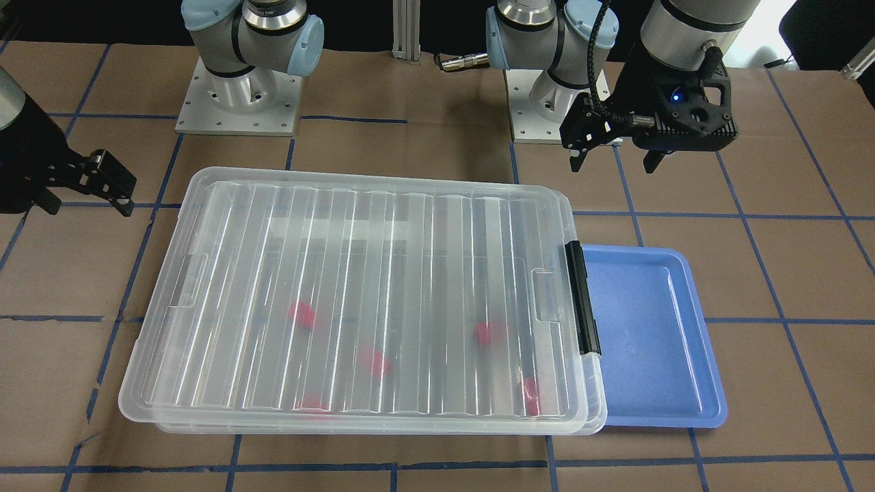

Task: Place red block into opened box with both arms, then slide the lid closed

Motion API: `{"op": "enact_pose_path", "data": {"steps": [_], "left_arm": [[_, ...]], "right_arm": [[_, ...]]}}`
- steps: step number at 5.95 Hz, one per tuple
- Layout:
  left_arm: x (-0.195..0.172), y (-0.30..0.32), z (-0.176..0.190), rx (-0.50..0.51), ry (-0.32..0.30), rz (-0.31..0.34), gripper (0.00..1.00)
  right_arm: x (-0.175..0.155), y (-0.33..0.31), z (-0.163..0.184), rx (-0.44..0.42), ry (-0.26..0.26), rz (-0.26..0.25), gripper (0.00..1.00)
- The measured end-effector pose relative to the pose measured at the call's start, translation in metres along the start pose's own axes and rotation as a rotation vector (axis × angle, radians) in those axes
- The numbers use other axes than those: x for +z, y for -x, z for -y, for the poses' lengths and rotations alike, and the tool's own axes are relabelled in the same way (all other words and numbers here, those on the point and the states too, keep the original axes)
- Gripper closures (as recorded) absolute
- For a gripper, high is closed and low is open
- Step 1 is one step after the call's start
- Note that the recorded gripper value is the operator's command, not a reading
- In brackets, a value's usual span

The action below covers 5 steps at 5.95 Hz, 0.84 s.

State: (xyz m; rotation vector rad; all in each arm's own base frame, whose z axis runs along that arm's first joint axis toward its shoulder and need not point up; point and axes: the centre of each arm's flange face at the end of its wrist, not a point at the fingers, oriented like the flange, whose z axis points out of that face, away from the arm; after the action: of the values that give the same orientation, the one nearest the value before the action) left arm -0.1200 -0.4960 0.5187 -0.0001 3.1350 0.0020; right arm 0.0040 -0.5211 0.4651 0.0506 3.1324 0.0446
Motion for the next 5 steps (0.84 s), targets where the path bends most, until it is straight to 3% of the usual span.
{"op": "enact_pose_path", "data": {"steps": [3,5], "left_arm": [[0.000,0.000,0.000,0.001,-0.001,0.000,0.02],[-0.001,0.000,-0.001,0.001,-0.002,0.001,0.02]], "right_arm": [[-0.050,0.108,-0.031,0.060,0.018,-0.009,0.00],[-0.056,0.138,-0.041,0.083,0.025,-0.010,0.00]]}}
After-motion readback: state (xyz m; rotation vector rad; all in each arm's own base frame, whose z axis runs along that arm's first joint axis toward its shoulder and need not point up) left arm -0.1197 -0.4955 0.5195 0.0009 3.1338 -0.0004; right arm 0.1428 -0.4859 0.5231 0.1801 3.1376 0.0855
